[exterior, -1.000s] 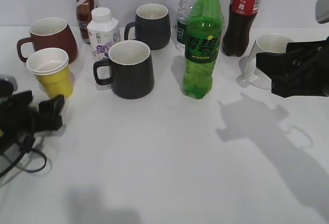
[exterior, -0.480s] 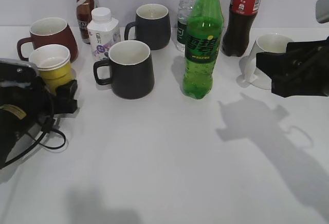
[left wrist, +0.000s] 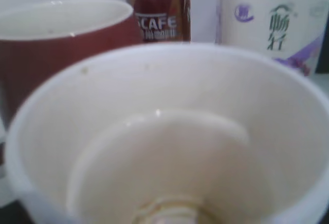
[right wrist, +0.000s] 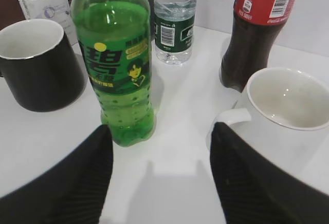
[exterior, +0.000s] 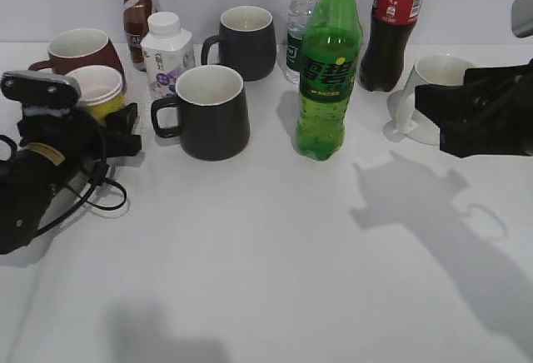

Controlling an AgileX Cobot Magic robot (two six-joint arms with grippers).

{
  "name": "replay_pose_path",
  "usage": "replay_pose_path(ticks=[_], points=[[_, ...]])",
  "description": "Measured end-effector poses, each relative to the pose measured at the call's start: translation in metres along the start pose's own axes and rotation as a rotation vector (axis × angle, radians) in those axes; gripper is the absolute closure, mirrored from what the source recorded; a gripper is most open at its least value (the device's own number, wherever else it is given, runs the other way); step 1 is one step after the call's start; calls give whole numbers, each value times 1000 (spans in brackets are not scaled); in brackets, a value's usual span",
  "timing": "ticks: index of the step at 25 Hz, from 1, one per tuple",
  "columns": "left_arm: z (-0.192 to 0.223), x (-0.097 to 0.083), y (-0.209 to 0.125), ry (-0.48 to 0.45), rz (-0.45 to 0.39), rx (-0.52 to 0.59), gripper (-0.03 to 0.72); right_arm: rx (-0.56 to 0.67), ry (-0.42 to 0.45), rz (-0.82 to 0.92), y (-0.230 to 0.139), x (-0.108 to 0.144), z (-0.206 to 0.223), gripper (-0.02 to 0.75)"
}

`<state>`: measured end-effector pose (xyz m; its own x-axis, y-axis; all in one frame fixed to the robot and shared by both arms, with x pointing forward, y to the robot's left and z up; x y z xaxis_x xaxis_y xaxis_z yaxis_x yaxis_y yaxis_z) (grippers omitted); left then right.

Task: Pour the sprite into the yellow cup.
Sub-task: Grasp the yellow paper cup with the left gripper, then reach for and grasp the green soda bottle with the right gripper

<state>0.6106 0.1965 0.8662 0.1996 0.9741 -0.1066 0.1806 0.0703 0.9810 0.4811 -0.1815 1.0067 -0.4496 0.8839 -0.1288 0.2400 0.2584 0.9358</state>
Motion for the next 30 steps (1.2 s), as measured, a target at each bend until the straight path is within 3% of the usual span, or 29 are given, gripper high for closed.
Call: replay_pose_path(ticks=[5,13,17,21,30], points=[[4,0,0,0,-1,-2,310,-4,6,-26,1,1,0,307],[-11,1,-2,-3,4,7,323,-37,61,-51,-3,10,16,317],[-37,-2,2,-34,18,26,324,-87,161,-49,-7,27,33,203],[-65,-16,8,-139,58,41,324,-82,205,-22,-22,35,51,95],[-107,-43,0,-358,35,116,328,-53,207,1,-45,40,108,85]])
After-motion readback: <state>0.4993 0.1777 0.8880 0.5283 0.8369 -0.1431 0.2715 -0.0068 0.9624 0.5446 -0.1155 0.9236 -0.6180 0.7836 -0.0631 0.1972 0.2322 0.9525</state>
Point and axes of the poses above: a point on each arm's last joint axis where the gripper is mounted, z pointing out along that axis toward the gripper, x along the wrist's bending axis when the last joint is at zero, y = z × x, the point moved 5 cm from there along z, pointing out along that axis toward the gripper, and after that the axes turned 7 degrees about -z, right-handed, at the moved point
